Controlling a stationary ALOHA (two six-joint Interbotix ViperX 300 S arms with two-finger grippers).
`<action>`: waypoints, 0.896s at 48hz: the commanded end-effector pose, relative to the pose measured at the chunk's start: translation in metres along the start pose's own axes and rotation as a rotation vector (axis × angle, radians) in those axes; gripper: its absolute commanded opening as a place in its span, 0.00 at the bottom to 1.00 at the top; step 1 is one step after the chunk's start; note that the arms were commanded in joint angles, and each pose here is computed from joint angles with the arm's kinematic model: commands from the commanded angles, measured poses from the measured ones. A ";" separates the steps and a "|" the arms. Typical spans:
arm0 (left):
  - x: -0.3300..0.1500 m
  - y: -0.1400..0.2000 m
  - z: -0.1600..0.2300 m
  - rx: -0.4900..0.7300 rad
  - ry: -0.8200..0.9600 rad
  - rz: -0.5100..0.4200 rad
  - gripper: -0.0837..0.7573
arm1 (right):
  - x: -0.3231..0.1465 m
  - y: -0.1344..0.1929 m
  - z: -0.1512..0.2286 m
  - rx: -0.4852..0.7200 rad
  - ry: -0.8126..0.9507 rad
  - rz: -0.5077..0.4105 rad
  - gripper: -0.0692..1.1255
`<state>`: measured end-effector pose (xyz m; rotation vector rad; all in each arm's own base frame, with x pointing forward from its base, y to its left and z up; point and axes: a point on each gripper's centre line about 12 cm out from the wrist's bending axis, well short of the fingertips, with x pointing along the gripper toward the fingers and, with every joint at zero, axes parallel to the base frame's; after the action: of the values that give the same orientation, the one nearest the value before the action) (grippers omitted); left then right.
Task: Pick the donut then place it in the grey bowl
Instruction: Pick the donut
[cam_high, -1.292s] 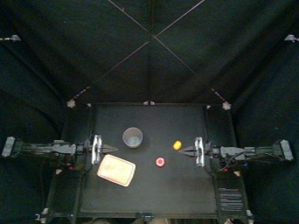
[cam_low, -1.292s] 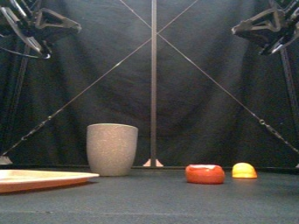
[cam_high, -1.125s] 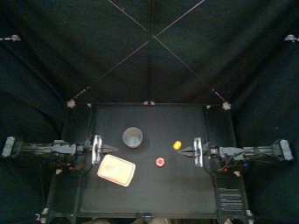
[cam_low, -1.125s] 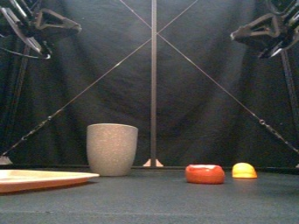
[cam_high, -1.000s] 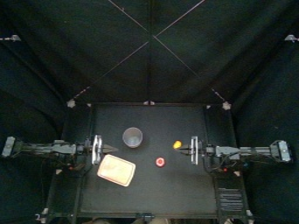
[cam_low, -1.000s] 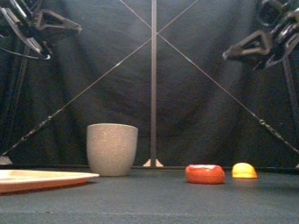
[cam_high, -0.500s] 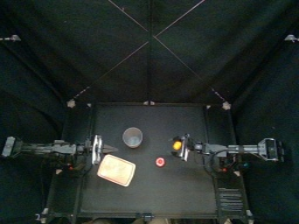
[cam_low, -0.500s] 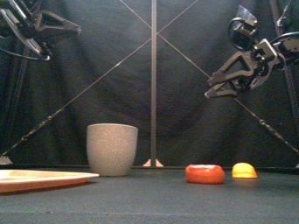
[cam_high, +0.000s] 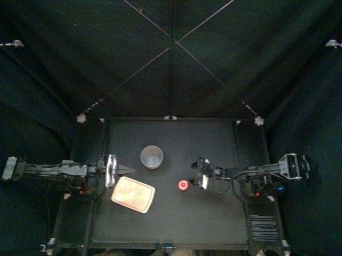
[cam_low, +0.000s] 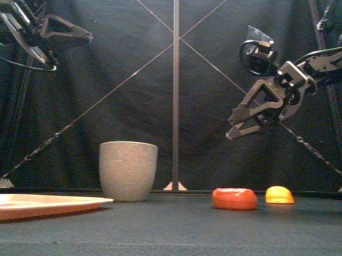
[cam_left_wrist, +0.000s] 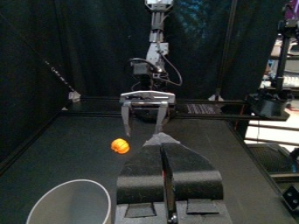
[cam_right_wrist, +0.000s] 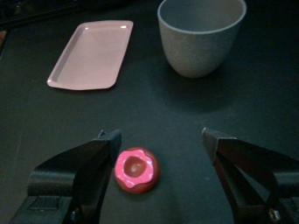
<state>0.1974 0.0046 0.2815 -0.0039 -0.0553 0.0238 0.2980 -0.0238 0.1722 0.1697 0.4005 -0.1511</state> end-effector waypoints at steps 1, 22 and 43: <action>0.002 0.000 0.005 0.000 -0.017 0.001 0.22 | 0.016 0.009 0.000 0.032 0.020 0.007 0.94; 0.001 0.001 0.001 -0.001 -0.006 0.007 0.23 | 0.060 0.022 -0.034 0.036 0.210 0.007 0.94; 0.001 0.002 0.000 -0.002 -0.008 0.010 0.22 | 0.061 0.029 -0.049 0.048 0.282 0.011 0.94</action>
<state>0.1964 0.0059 0.2760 -0.0053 -0.0430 0.0304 0.3359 0.0066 0.1011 0.2398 0.7016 -0.1294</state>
